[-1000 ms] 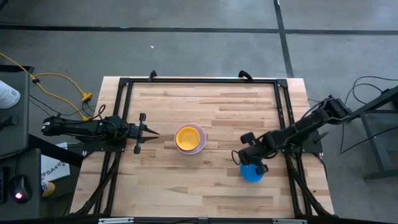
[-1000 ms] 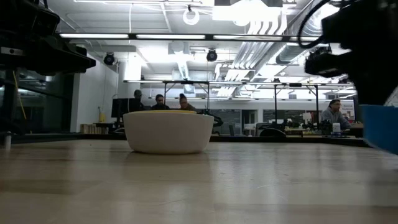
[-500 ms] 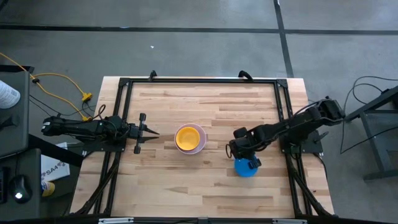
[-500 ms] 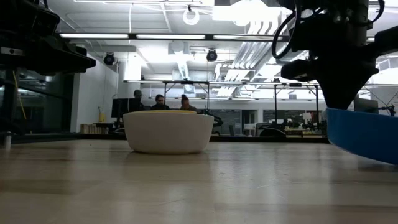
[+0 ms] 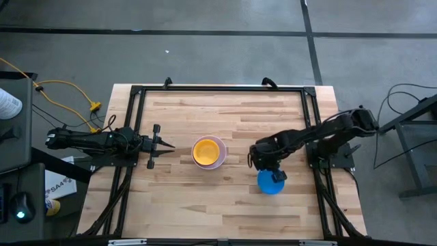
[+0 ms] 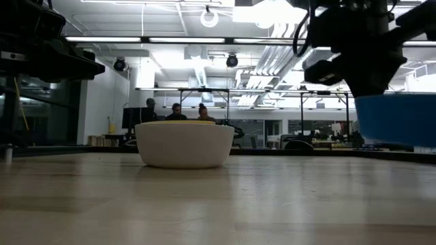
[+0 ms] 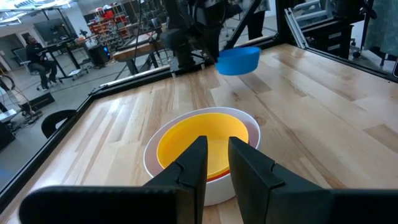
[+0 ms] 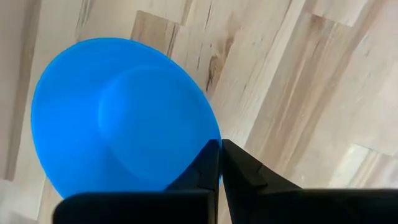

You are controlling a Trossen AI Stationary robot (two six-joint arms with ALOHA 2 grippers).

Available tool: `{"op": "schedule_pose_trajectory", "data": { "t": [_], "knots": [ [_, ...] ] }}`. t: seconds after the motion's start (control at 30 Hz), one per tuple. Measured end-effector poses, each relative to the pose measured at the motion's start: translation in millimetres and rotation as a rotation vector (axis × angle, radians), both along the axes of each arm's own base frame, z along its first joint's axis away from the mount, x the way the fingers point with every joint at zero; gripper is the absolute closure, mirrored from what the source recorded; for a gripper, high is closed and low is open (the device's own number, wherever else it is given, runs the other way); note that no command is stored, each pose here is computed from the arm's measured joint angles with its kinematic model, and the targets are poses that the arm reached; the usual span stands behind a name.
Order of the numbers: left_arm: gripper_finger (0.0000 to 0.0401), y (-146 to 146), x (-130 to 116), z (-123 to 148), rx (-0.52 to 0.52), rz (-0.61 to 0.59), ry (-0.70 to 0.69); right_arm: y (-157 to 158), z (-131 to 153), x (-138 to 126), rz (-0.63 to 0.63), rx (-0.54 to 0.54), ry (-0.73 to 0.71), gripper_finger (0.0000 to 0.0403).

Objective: Nest bowls inside each other
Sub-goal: Stack the blue bowl on the yellow bowl

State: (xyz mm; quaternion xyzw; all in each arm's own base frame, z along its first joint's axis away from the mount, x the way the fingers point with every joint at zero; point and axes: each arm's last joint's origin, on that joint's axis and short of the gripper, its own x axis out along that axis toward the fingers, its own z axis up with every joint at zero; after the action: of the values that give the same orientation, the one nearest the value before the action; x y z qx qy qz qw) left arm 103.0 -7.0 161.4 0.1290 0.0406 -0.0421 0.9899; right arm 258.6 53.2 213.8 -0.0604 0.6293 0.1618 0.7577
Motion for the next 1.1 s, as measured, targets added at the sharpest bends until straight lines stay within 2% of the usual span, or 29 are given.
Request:
{"op": "schedule_pose_trajectory", "data": {
  "t": [0.23, 0.73, 0.93, 1.1],
  "knots": [
    [0.0336, 0, 0, 0, 0.000, 0.000, 0.000, -5, 8, 11, 0.009, 0.067, 0.040, 0.0400],
    [0.0336, 0, 0, 0, 0.000, 0.000, 0.000, -3, 26, 77, 0.095, -0.013, 0.034, 0.0400],
    [0.0336, 0, 0, 0, 0.000, 0.000, 0.001, -13, 30, 103, 0.083, -0.042, -0.007, 0.0400],
    [0.0336, 0, 0, 0, 0.000, 0.000, 0.000, -30, 40, 123, 0.023, -0.040, -0.051, 0.0400]
  ]
}}
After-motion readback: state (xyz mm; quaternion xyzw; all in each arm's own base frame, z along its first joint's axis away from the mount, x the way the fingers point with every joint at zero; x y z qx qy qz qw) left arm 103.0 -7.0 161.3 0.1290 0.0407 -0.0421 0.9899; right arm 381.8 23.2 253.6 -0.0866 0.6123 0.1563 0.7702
